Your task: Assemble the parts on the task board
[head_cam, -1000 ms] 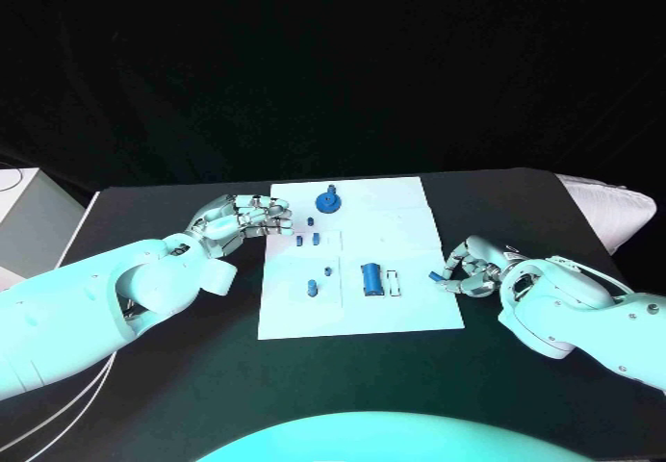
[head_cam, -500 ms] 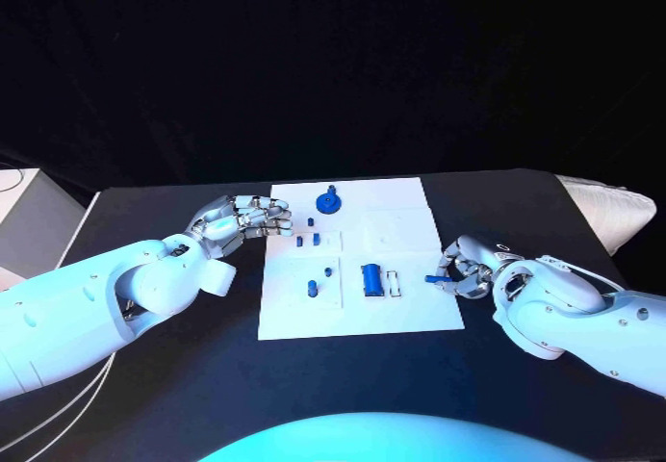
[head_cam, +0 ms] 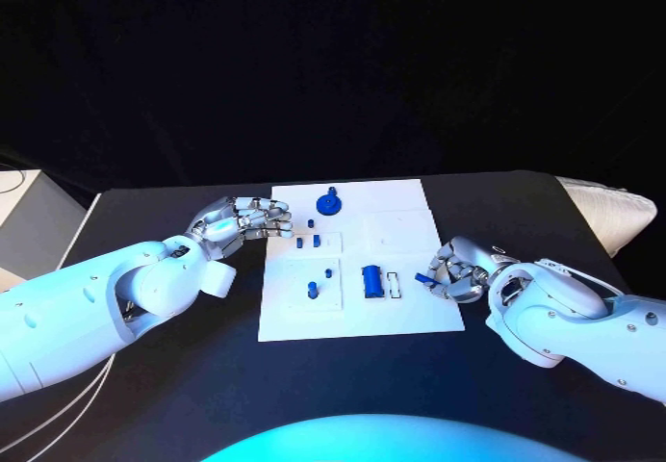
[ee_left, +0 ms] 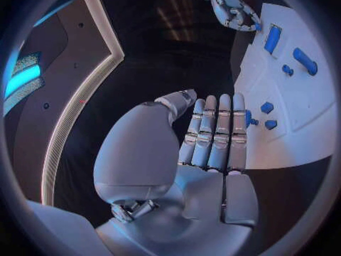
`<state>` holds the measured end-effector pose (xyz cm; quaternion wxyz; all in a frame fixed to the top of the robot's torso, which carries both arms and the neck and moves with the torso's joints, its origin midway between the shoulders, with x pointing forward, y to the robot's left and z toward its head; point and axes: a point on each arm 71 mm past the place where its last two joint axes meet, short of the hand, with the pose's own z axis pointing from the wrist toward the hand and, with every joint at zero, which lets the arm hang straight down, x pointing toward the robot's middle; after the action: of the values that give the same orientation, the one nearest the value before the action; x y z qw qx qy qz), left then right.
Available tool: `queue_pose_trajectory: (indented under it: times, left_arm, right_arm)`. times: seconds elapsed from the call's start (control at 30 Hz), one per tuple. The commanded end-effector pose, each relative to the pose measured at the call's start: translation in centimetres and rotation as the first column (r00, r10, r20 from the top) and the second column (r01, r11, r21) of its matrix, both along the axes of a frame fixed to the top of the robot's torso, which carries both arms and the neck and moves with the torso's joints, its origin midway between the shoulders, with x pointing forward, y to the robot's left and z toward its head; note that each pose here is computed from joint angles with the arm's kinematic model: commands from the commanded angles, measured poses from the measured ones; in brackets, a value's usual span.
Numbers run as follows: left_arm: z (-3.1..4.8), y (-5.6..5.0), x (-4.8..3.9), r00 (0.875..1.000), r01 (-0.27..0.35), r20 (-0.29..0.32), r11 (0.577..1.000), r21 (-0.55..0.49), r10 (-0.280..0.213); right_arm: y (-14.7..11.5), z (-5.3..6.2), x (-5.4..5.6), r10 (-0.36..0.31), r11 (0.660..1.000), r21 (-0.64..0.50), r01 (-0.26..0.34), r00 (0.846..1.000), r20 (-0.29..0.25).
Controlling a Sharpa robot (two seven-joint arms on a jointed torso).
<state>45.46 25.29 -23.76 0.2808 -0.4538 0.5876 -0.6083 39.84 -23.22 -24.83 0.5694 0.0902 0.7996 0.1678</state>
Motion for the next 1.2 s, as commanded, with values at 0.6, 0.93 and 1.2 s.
queue_pose_trajectory:
  times: [0.6,0.93,1.2]
  left_arm:
    - [0.13,-0.4,-0.12,1.000,0.019,0.001,1.000,-0.017,-0.019]
    - [0.12,-0.4,-0.13,1.000,0.022,0.000,1.000,-0.017,-0.022]
    - [0.10,-0.4,-0.12,1.000,0.023,-0.001,1.000,-0.017,-0.023]
  right_arm:
    - [3.3,-0.4,0.5,-0.004,0.992,0.124,0.013,0.997,-0.079]
    - [3.7,-1.1,0.8,-0.011,0.995,0.096,0.022,0.993,-0.116]
    - [3.8,-1.5,1.0,-0.013,0.996,0.082,0.024,0.992,-0.127]
